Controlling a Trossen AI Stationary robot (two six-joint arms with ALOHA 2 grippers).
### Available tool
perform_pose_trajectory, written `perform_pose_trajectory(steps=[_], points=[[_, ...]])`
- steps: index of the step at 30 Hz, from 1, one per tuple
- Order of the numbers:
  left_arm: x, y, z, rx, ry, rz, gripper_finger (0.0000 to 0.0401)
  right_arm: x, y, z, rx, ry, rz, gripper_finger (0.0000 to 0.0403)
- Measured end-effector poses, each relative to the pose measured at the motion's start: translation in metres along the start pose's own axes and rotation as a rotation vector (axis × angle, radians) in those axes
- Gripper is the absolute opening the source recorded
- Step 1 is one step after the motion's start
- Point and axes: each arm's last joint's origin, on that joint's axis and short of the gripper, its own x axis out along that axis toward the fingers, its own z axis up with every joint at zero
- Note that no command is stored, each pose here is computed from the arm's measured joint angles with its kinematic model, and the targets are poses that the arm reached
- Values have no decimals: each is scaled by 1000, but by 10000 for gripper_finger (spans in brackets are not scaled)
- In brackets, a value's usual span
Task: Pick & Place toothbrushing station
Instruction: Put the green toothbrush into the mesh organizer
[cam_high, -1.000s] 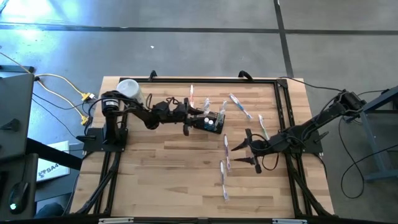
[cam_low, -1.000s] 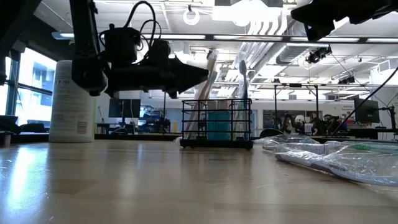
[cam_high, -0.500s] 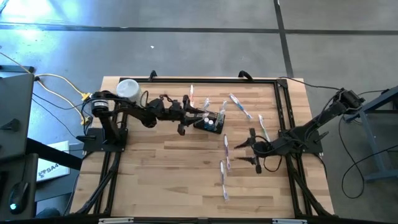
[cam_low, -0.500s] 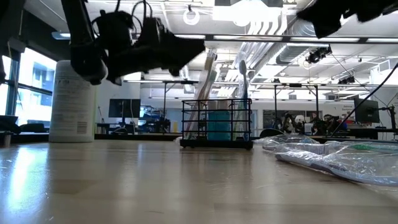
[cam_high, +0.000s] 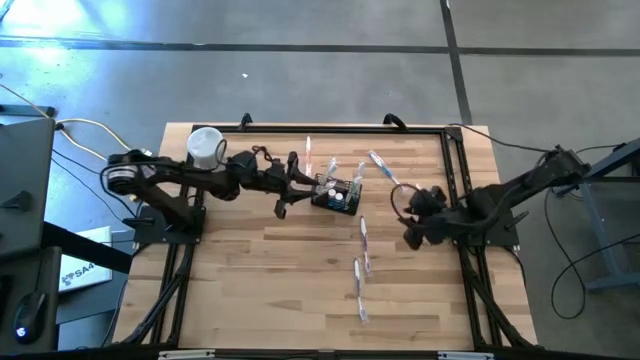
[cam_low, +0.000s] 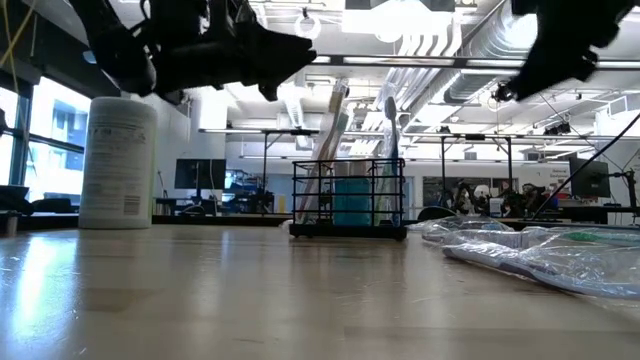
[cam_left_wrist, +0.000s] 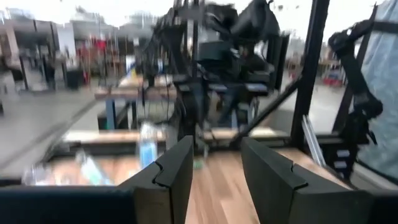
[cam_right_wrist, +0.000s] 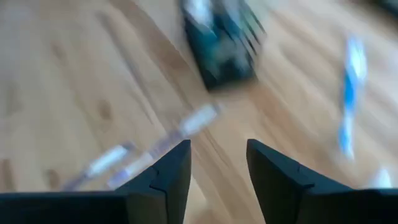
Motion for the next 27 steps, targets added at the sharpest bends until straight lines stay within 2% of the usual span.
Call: perform_pose_trajectory(steps=[5,10,16,21,27], points=[[-8,-4,6,-47,120,11,136,8,-31,1,164,232,-179,139],[-15,-7,10,-62,196,33,136,18,-53,10,248,293,-320,151],[-20,-9,9,-88,257,40,136,34,-67,18,272,427,-326,208],[-22,-9,3,-112,318,48,136,51,-76,22,341,543,-347,259],[-25,-9,-5,-139,404,107,136,76,-90,25,360,661,-405,279]])
